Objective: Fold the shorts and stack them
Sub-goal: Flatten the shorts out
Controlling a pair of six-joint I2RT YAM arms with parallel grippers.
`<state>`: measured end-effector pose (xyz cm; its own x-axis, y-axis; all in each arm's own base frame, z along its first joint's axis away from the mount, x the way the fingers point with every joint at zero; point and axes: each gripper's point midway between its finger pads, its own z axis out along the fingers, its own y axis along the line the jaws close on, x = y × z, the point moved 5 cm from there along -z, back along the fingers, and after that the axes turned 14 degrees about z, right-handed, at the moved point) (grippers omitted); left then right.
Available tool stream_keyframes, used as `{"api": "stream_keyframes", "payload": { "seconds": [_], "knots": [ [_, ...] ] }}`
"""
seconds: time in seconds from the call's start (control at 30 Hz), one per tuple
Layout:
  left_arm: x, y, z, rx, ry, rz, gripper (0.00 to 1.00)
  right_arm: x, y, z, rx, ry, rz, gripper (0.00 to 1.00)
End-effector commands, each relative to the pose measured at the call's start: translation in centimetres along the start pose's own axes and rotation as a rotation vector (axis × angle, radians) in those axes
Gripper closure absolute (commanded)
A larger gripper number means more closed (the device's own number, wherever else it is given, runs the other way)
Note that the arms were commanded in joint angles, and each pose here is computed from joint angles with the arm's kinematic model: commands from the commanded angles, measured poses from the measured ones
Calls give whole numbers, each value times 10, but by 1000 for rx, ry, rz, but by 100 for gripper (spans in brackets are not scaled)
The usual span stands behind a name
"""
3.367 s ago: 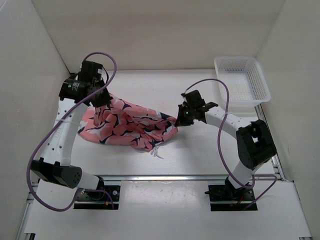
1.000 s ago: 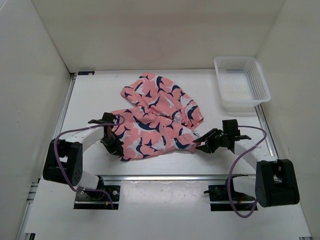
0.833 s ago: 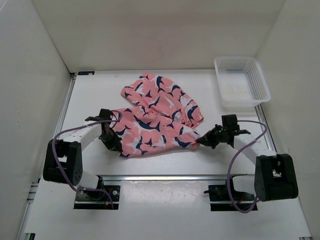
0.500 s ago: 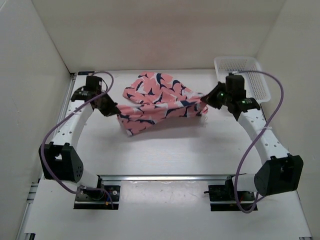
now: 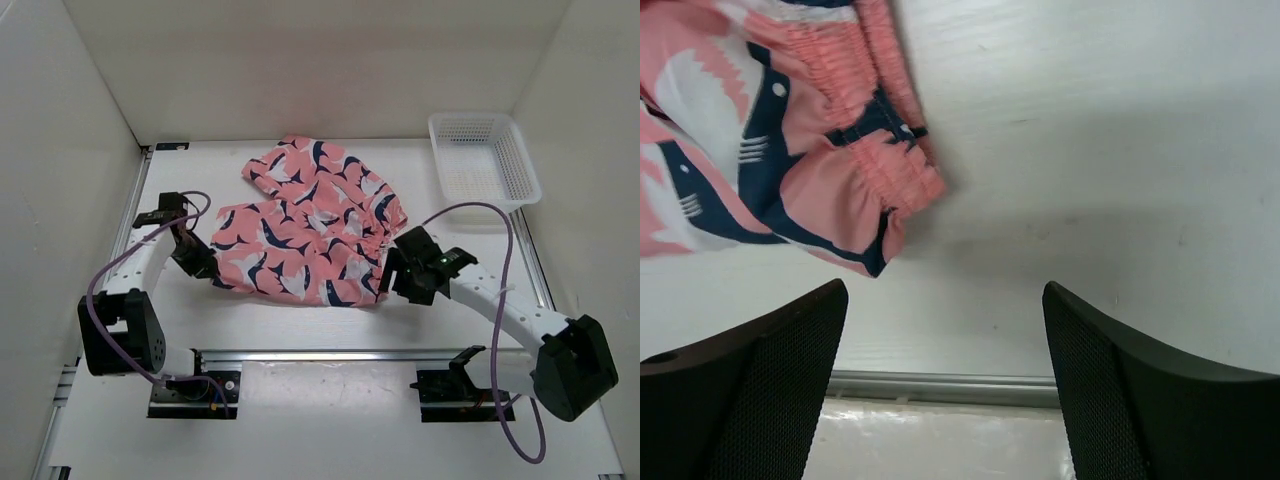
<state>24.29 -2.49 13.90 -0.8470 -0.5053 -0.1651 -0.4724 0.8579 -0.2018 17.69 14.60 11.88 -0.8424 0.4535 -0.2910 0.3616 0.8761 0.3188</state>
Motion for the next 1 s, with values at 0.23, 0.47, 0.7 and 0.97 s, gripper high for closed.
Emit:
{"api": "stream_keyframes", "payload": {
  "seconds": [0.23,0.47,0.7,0.97],
  "knots": [
    [-33,25,-39,-69,-194,-9,41,-5,8,-10,-421,217,586,17],
    [0,25,-23,16,-101,-10,10,-1,15,15,-512,314,712,20],
    [36,16,9,117,24,-47,9,-7,12,48,-459,305,804,34],
    [39,15,25,92,66,-53,9,-20,15,62,-384,237,777,92]
  ]
}}
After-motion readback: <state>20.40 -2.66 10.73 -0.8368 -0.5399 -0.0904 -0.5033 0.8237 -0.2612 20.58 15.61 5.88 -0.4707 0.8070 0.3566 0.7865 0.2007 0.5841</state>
